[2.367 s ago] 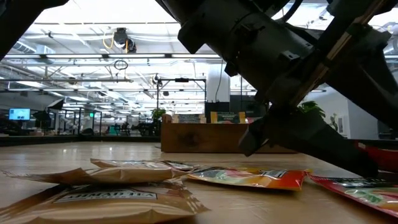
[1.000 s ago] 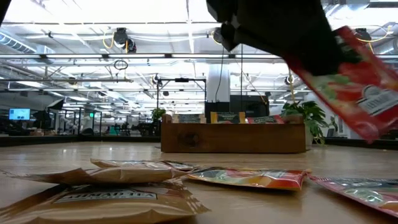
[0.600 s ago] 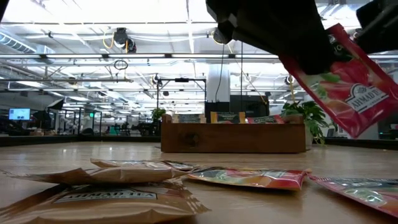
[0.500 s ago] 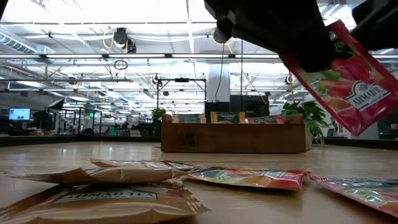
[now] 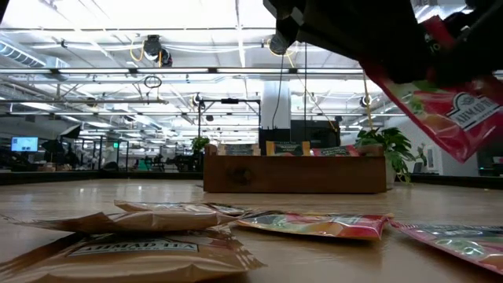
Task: Pick & Place Tea
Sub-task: Put the red tea bag into the right wooden organizer
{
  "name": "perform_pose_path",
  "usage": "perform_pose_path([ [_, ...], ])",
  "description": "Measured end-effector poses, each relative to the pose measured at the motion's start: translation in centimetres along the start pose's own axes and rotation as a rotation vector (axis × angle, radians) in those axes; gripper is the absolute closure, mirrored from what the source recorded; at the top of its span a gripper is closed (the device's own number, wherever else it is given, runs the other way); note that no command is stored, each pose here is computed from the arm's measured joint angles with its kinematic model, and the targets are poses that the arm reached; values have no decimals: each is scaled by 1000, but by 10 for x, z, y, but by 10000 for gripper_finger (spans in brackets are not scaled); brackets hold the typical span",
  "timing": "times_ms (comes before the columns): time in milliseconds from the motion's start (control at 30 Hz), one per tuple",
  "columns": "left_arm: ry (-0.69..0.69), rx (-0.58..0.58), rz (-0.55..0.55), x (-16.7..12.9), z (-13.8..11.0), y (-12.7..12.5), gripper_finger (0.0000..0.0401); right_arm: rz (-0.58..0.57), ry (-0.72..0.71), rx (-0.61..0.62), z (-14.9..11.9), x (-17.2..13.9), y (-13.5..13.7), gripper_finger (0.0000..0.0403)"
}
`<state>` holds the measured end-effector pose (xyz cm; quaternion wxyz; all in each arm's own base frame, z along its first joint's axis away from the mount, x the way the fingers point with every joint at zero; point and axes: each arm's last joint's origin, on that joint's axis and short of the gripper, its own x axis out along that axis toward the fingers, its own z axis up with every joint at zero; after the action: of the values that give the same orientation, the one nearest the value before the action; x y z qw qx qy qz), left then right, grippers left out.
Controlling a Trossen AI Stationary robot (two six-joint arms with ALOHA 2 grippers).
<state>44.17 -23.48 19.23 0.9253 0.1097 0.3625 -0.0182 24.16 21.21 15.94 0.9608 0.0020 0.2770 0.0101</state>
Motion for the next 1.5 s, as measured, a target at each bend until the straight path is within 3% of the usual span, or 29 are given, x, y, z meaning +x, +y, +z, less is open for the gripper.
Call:
perform_pose_path([
  [133,2,9,2,0,0,0,398,0,21,-6,-3,5,-2,269],
  [367,6,10,11,0,-1,1,398,2,18,-45,-3,5,-2,392],
  [600,6,24,29,0,0,2,363,-3,16,-55,-3,5,-1,400],
  [933,31,67,87,-41,10,9,243,-117,-28,-226,-22,-7,-1,402],
  [1067,27,77,122,-50,8,-2,208,-106,-122,-302,-33,-11,-6,402],
  [1300,-69,70,101,-54,15,-16,192,-47,-383,-339,-38,-27,-11,402],
  [1500,-156,61,75,-46,24,-13,192,14,-429,-330,-36,-30,-11,403],
])
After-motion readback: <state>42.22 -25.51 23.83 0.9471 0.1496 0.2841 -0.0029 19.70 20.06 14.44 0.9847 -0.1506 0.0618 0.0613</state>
